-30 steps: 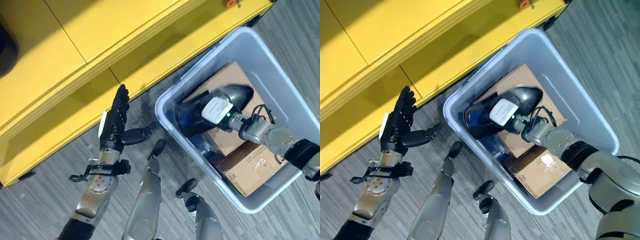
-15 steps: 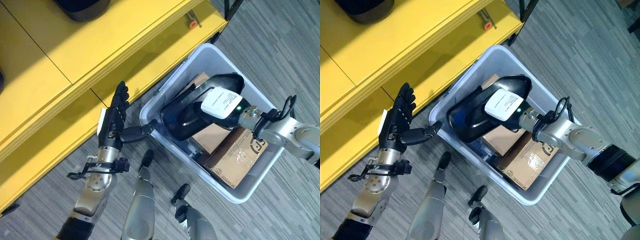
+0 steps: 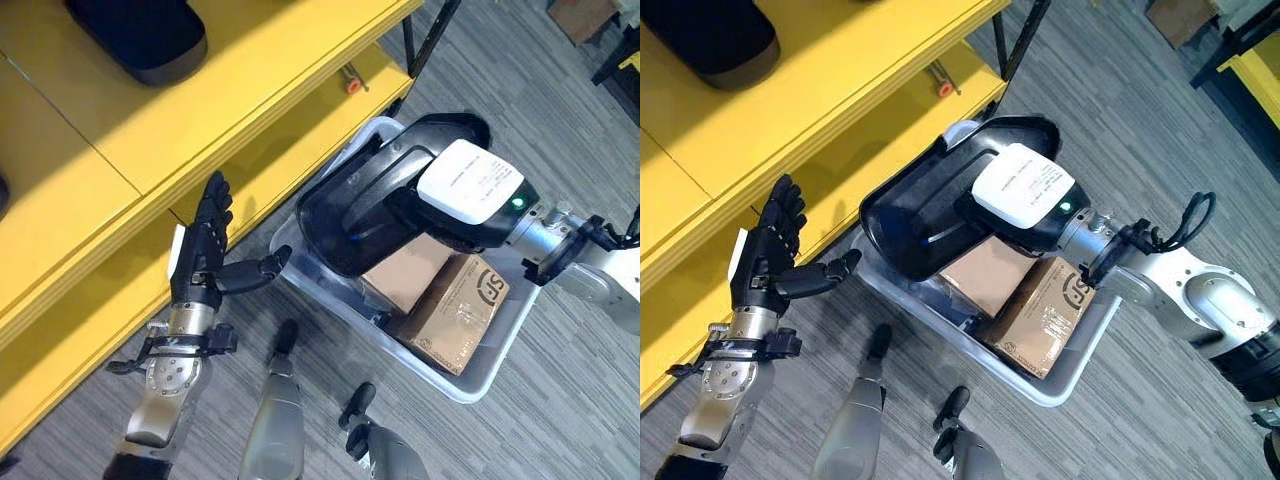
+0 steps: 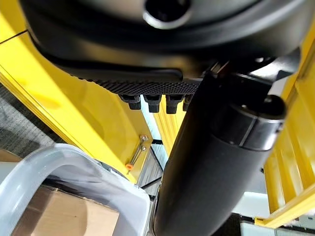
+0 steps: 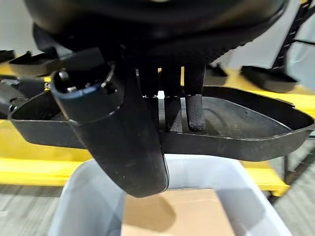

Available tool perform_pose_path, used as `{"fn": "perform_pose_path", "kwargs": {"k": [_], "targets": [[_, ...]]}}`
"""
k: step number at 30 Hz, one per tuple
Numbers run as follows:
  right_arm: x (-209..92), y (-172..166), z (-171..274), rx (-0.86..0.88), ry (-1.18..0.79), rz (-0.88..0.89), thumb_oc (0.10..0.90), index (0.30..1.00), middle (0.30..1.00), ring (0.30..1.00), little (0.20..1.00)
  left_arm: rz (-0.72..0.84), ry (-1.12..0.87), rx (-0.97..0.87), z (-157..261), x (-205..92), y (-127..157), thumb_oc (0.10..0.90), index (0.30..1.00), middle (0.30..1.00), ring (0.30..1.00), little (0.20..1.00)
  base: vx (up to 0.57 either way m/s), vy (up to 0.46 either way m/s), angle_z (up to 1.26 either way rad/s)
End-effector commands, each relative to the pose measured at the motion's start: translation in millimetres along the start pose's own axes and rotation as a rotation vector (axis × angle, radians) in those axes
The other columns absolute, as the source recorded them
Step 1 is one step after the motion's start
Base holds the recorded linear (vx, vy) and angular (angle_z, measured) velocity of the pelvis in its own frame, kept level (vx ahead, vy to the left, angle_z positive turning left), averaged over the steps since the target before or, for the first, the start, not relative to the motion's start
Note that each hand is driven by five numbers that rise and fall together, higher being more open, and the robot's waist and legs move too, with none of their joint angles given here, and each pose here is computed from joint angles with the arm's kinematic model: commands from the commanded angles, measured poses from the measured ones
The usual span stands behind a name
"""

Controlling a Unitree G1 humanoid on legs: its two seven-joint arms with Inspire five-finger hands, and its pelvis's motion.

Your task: Move parts from the plastic box to the shelf.

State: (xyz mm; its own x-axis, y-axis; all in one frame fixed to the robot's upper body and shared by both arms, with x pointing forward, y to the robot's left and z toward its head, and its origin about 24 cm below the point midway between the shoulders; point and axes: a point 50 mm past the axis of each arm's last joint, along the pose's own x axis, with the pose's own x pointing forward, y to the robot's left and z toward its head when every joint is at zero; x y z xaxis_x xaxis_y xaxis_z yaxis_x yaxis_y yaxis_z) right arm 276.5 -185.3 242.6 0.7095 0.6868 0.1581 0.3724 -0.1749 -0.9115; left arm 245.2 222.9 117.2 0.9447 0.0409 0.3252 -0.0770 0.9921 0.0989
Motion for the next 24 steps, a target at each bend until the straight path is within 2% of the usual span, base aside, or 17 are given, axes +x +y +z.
{"fn": "perform_pose_path", "kwargs": {"k": [1, 9, 19, 22, 24], "targets": [[-1.5, -9.0, -0.3, 0.1, 0.018, -0.134, 0.4, 0.3, 0.3, 0.3, 0.3, -0.068, -0.153, 0.102, 25.2, -2.4, 3.0, 0.9, 1.0, 1.0, 1.0, 1.0, 0.01, 0.029, -0.2], [-22.7, -16.1, -14.1, 0.166, 0.085, -0.138, 0.4, 0.3, 0.3, 0.3, 0.3, -0.087, -0.204, 0.269, 35.1, -1.8, 14.2, 0.9, 1.0, 1.0, 1.0, 1.0, 0.01, 0.029, -0.12], [-27.3, -22.5, -32.5, 0.183, 0.135, -0.126, 0.4, 0.3, 0.3, 0.3, 0.3, -0.107, -0.369, 0.491, 62.4, 12.2, 17.4, 0.9, 1.0, 1.0, 1.0, 1.0, -0.01, 0.012, -0.13], [-28.3, -21.3, -36.4, 0.196, 0.149, -0.125, 0.4, 0.3, 0.3, 0.3, 0.3, -0.119, -0.414, 0.585, 67.7, 16.2, 15.9, 0.9, 1.0, 1.0, 1.0, 1.0, 0.02, -0.01, -0.11], [-27.3, -21.3, -40.4, 0.205, 0.158, -0.13, 0.4, 0.3, 0.3, 0.3, 0.3, -0.158, -0.517, 0.783, 81.8, 23.7, 13.5, 0.9, 1.0, 1.0, 1.0, 1.0, 0.02, -0.011, -0.06]]}}
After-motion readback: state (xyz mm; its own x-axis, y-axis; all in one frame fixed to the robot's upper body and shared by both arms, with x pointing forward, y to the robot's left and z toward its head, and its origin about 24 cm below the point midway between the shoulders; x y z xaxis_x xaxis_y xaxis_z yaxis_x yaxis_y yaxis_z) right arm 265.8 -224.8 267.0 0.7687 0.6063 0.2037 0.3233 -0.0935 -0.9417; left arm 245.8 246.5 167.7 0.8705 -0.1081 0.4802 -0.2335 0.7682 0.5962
